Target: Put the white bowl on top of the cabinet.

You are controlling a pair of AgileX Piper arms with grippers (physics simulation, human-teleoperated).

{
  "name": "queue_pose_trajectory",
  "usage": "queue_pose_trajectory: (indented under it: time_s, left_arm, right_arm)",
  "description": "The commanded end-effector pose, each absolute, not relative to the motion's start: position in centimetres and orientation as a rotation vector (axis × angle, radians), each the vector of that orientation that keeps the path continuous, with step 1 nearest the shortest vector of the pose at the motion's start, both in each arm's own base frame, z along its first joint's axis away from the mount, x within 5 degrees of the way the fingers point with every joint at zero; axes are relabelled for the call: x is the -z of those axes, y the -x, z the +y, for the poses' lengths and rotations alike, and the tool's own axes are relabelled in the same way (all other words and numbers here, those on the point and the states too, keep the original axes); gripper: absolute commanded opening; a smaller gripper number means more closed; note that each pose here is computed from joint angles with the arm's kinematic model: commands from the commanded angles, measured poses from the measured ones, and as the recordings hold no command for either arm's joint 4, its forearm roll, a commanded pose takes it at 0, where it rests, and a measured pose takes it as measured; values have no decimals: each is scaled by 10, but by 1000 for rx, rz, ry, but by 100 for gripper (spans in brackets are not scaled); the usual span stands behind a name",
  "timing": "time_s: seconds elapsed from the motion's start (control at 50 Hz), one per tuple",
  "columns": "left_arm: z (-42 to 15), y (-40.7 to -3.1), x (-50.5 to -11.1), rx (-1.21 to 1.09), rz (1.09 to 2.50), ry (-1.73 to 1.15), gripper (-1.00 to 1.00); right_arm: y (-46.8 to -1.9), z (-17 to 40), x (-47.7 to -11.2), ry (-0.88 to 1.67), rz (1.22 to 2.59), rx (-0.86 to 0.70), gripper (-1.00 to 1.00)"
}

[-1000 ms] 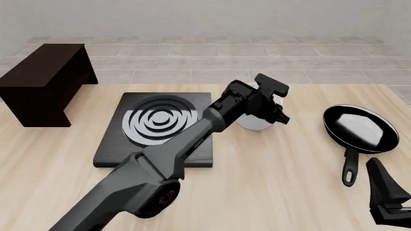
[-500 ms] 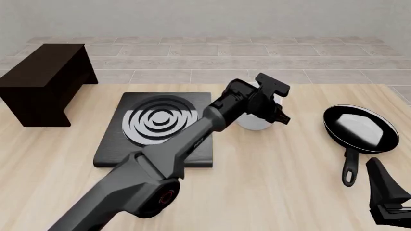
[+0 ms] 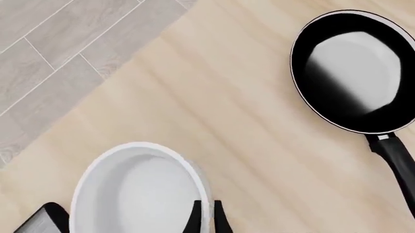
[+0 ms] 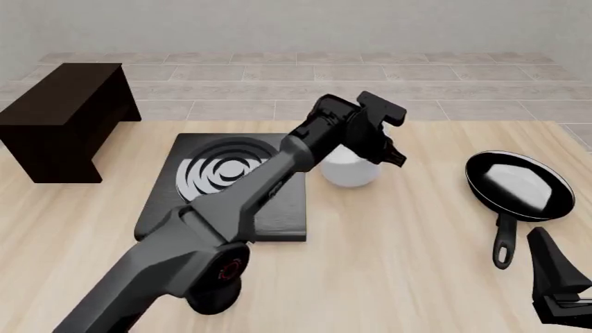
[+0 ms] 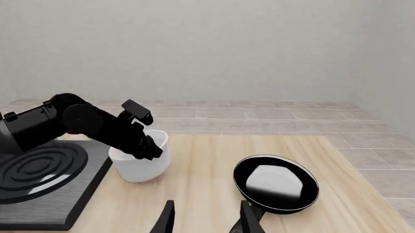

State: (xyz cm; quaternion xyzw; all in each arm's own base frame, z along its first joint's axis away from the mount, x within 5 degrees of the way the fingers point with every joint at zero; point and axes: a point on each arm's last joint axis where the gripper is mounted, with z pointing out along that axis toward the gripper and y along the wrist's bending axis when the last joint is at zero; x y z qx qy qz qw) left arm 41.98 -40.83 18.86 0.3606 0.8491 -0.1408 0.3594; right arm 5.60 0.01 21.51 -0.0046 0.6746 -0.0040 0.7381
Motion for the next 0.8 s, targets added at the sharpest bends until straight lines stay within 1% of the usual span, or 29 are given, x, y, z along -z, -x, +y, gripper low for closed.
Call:
queue_pose_trajectory:
  time_s: [0.02,0.08,0.3,0.5,0.8]
  left_arm:
    - [-391,-427,-217,340,2176,-914,-100]
    - [-386,-427,-231,337,2161,-910,-100]
    - [-374,-426,-260,330,2135,-901,-100]
    - [-357,-419,-275,322,2125,-889,-100]
    - [-329,-420,-297,295,2115,-856,-100]
  right_arm:
    - [-56,0,-215,10,1481,9,100]
    - [-56,0,-215,10,1481,9,100]
    - [-56,0,-215,10,1481,9,100]
    - [-56,0,-215,10,1481,9,100]
    - [-56,0,-215,10,1481,9,100]
